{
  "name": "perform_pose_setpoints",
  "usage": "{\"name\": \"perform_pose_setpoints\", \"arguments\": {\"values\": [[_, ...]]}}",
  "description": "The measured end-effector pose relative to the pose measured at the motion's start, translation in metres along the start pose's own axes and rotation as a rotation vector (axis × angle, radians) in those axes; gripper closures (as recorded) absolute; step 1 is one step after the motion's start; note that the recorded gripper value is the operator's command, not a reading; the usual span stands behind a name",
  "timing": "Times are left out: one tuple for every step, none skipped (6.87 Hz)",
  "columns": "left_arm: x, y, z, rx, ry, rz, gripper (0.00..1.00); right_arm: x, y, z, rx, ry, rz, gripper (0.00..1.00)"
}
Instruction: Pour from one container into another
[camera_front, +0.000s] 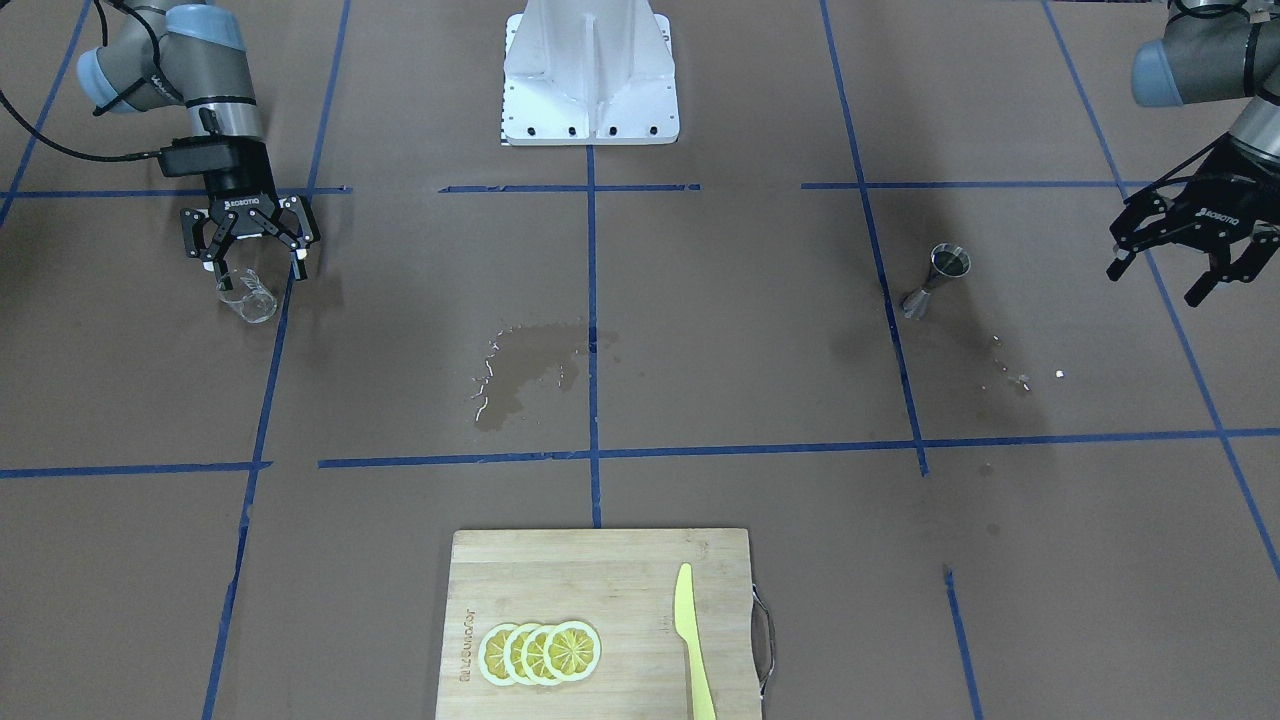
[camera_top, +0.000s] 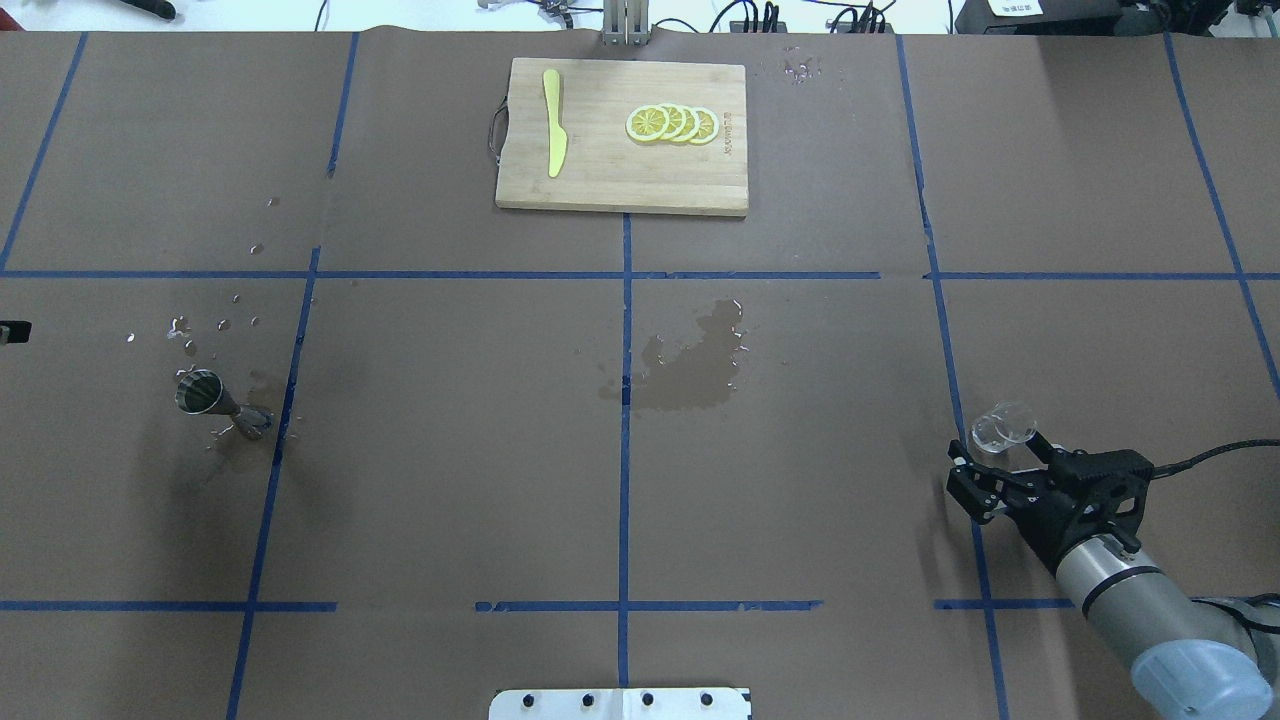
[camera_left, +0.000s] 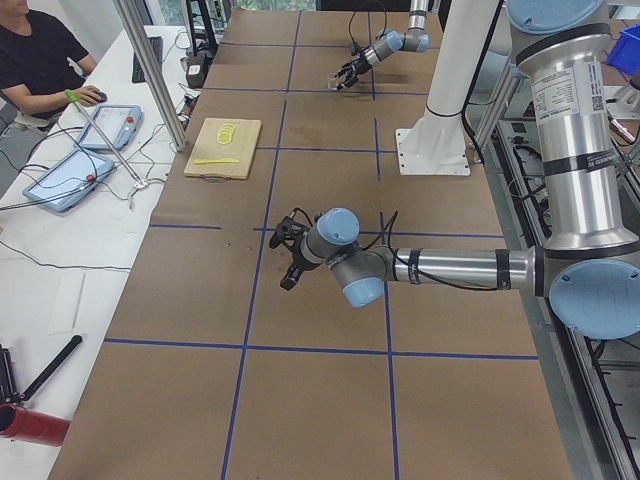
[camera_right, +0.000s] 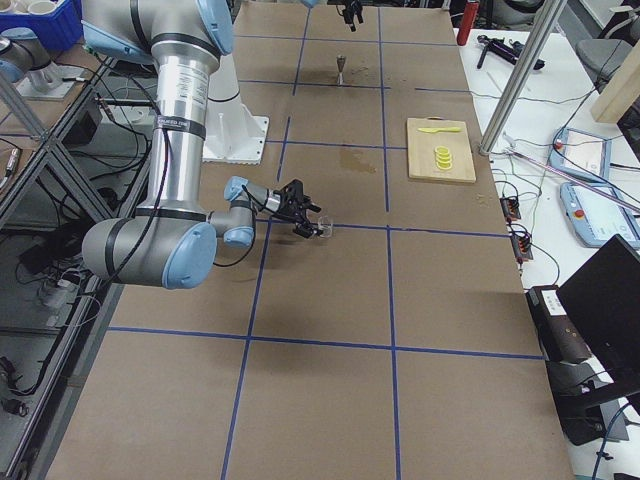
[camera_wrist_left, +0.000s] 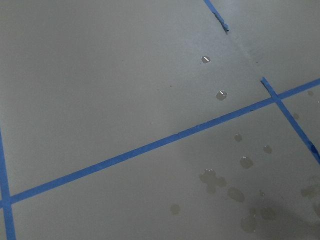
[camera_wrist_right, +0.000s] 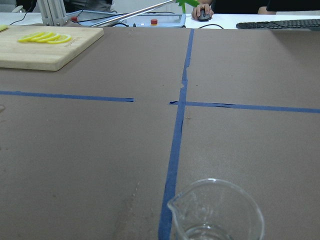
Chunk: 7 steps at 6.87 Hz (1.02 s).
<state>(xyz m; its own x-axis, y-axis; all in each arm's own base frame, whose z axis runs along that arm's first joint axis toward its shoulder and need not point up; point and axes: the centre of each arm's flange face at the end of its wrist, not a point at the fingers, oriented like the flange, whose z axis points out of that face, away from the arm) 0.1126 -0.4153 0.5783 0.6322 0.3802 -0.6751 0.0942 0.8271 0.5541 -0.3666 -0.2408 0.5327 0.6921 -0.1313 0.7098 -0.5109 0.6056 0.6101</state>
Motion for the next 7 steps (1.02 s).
{"name": "perform_pose_setpoints", "arguments": {"values": [[0.0,0.001,-0.001,0.0,0.0,-0.002,0.0,0.006,-0.006,-0.012,-0.053,-0.016,0.0,0.0],[-0.001,0.001,0.0,0.001,-0.007,-0.007,0.0,0.012,-0.008,-0.022,-0.128,-0.034,-0.003,0.0],[-0.003,0.001,0.001,0.006,-0.02,-0.012,0.0,0.015,-0.012,-0.033,-0.203,-0.056,0.002,0.0],[-0.005,0.002,0.001,0.009,-0.029,-0.014,0.0,0.021,-0.02,-0.039,-0.27,-0.069,0.013,0.0],[-0.006,0.002,0.001,0.01,-0.033,-0.016,0.0,0.032,-0.031,-0.04,-0.339,-0.071,0.02,0.0],[-0.007,0.003,0.002,0.01,-0.036,-0.015,0.0,0.048,-0.044,-0.037,-0.394,-0.07,0.008,0.0],[-0.007,0.003,0.002,0.008,-0.037,-0.012,0.0,0.066,-0.057,-0.033,-0.436,-0.066,-0.024,0.0]]}}
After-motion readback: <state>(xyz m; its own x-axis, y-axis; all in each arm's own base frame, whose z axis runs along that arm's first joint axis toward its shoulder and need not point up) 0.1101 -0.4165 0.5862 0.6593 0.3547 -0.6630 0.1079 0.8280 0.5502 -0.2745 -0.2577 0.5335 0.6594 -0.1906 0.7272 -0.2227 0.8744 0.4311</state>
